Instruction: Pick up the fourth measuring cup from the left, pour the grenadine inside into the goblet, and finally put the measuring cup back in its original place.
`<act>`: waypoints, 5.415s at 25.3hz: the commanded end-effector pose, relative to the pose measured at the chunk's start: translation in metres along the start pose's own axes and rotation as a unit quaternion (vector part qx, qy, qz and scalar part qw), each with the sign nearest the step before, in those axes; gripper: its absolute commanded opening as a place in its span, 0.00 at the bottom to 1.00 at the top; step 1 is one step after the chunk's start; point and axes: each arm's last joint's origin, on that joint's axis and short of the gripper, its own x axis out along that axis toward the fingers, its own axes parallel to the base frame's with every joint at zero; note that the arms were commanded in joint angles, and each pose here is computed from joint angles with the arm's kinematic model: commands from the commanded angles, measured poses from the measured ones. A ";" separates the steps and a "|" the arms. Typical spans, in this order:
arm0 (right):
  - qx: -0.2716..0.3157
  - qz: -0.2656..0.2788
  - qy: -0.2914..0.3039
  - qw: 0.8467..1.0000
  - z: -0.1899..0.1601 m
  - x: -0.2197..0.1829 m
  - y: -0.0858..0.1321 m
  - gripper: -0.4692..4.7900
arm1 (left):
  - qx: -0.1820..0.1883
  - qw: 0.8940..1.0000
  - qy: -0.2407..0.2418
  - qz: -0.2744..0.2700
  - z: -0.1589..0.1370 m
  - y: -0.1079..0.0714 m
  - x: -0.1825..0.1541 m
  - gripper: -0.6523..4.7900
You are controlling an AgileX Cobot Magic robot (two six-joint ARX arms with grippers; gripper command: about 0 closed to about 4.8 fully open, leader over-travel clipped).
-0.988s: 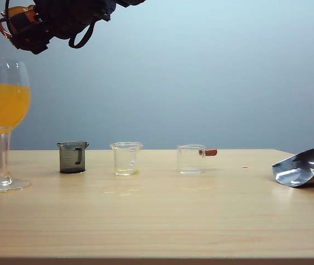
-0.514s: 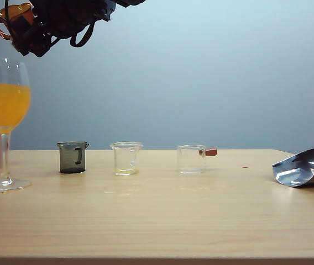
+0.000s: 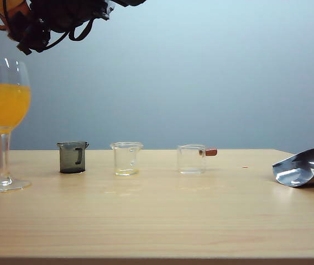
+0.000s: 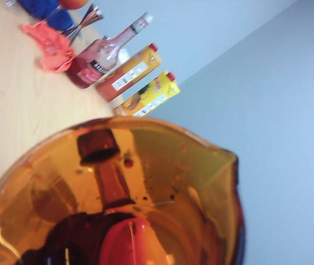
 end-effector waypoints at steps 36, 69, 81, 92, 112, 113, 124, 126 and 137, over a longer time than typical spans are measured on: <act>-0.127 -0.019 -0.047 0.991 -0.001 0.006 0.004 0.46 | -0.003 1.000 -0.007 0.003 0.001 0.001 -0.001 0.11; -0.193 -0.022 -0.045 0.980 -0.002 0.006 0.004 0.47 | -0.003 1.000 -0.007 0.003 0.001 0.001 -0.001 0.12; -0.226 -0.025 -0.043 0.973 -0.002 0.006 0.004 0.47 | -0.003 1.000 -0.007 0.003 0.001 0.001 -0.001 0.11; -0.262 -0.026 -0.042 0.964 -0.002 0.006 0.004 0.47 | -0.003 1.000 -0.007 0.003 0.001 0.001 -0.001 0.11; -0.318 -0.038 -0.047 0.946 0.000 0.006 0.003 0.46 | -0.003 1.000 -0.007 0.003 0.001 0.001 -0.001 0.11; -0.318 -0.038 -0.047 0.946 0.001 0.006 0.003 0.46 | -0.003 1.000 -0.007 0.003 0.001 0.001 -0.001 0.11; -0.379 -0.042 -0.046 0.923 0.002 0.006 0.004 0.46 | -0.003 1.000 -0.007 0.003 0.001 0.001 -0.001 0.11; -0.379 -0.042 -0.046 0.923 0.002 0.006 0.004 0.46 | -0.003 1.000 -0.007 0.003 0.001 0.001 -0.001 0.11; -0.425 -0.043 -0.060 0.902 0.008 0.007 0.009 0.46 | -0.003 1.000 -0.008 0.003 0.001 0.001 -0.001 0.12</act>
